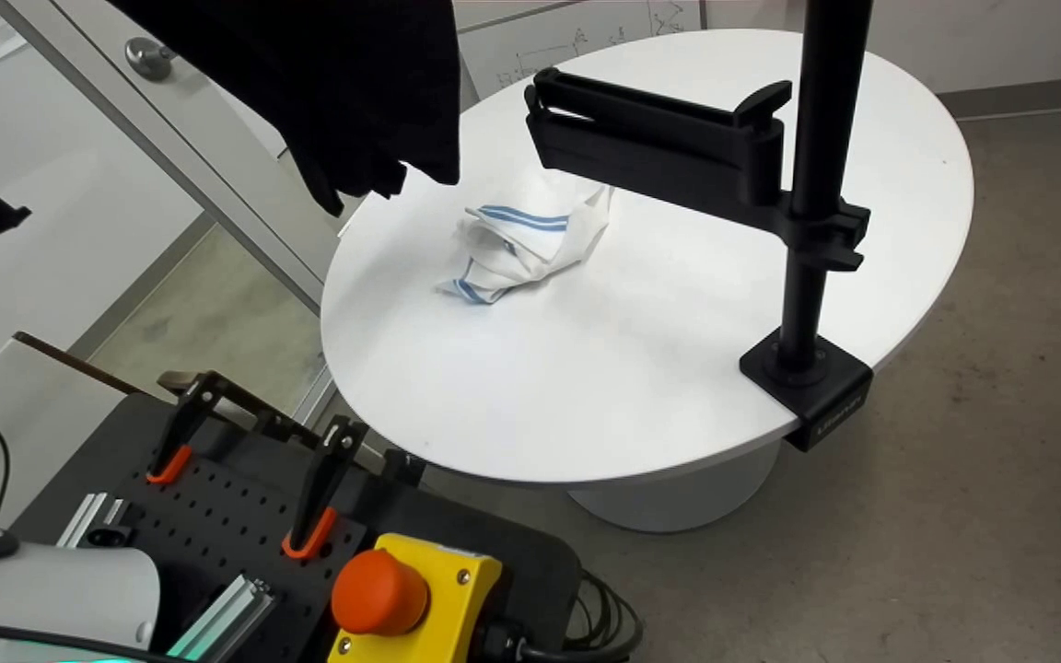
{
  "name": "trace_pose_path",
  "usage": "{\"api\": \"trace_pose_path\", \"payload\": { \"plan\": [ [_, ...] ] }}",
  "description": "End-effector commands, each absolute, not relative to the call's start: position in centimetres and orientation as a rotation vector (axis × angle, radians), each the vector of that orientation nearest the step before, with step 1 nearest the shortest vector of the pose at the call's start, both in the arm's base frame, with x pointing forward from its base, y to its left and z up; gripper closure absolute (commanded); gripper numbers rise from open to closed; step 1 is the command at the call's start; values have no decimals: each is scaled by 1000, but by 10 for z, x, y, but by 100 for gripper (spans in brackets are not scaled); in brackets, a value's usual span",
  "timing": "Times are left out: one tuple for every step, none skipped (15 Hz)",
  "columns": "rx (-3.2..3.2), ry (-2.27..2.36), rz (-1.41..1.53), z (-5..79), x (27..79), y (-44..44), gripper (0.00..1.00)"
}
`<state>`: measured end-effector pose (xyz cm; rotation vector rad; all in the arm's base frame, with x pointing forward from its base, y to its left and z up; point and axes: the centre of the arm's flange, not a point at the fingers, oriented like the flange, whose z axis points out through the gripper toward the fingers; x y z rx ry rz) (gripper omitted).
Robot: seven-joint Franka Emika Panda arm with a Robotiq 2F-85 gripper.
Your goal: Pick the black shirt on the table and put it on the stand
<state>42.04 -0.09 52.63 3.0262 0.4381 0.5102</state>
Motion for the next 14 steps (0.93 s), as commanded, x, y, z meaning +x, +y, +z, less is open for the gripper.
{"api": "trace_pose_path", "payload": {
  "plan": [
    [3036,250,549,557,373,-23,98],
    [3041,188,554,561,365,-30,98],
    [3045,110,558,566,357,-40,98],
    [3044,35,562,568,351,-48,98],
    [3041,-39,554,569,347,-58,98],
    [3032,-103,550,569,343,-67,98],
    [3016,-172,541,569,340,-77,98],
    [3000,-229,533,569,337,-86,98],
    [2980,-284,515,569,336,-97,98],
    [2958,-328,503,569,335,-106,98],
    [2938,-367,480,568,336,-115,98],
    [2920,-404,459,566,337,-123,98],
    [2907,-437,440,563,338,-131,98],
    [2895,-471,417,560,336,-136,98]
  ]
}}
